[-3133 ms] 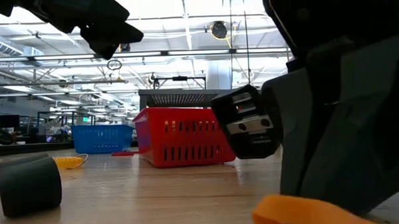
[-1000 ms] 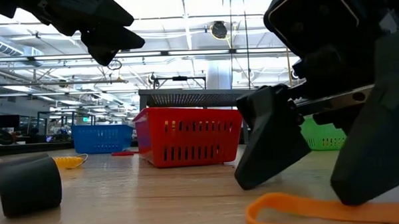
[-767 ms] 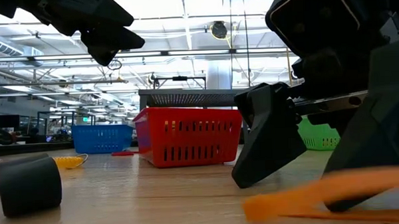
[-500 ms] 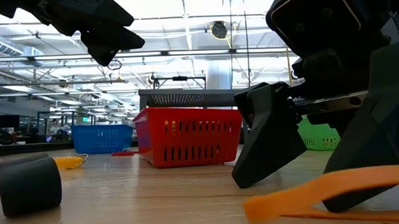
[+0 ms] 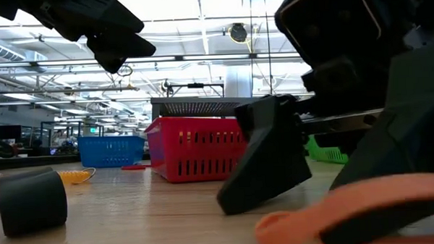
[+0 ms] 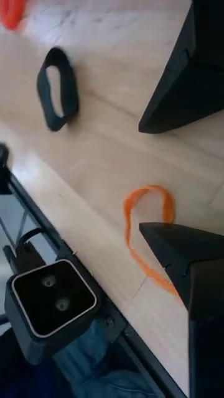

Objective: Pick & Place Office Desk Supplies
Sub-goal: Put the orange rubber band into the green bin

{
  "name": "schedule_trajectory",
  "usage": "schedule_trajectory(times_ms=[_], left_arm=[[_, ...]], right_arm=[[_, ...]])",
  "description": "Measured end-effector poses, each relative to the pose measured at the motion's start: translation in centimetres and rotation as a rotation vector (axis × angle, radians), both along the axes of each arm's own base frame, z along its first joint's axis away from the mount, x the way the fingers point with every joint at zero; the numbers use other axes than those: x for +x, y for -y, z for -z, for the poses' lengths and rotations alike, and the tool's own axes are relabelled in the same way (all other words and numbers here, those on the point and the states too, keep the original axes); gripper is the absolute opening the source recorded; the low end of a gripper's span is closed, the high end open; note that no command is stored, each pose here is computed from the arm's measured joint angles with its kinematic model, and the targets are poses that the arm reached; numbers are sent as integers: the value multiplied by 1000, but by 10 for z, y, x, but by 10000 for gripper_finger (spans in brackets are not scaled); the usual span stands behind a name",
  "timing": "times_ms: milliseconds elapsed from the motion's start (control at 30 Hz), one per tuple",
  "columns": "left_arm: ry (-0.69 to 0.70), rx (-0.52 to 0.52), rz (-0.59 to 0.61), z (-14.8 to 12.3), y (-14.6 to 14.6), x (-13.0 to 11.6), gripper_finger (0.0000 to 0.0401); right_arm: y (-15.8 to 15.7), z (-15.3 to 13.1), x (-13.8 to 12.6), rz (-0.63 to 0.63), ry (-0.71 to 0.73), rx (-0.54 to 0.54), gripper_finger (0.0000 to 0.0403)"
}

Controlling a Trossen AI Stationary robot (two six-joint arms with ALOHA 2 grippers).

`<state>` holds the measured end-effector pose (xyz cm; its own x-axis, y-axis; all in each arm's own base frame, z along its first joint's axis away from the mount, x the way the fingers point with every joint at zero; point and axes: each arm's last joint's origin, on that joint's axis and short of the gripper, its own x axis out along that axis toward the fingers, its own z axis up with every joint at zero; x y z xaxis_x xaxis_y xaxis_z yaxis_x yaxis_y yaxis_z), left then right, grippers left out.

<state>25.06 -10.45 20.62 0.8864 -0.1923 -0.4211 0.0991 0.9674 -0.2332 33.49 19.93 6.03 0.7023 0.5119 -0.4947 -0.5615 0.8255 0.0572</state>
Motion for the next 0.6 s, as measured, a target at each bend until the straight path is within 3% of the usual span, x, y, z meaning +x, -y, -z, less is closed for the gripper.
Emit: schedule_trajectory(times_ms=[400, 500, 600], left_arm=[[-4, 2, 0, 0, 0, 0, 184], [-4, 2, 0, 0, 0, 0, 184], [-4, 2, 0, 0, 0, 0, 184]], right_arm=[[-5, 2, 3, -51, -38, -64, 234], [-4, 3, 2, -56, -46, -74, 207], [-5, 5, 1, -85, -46, -97, 154]])
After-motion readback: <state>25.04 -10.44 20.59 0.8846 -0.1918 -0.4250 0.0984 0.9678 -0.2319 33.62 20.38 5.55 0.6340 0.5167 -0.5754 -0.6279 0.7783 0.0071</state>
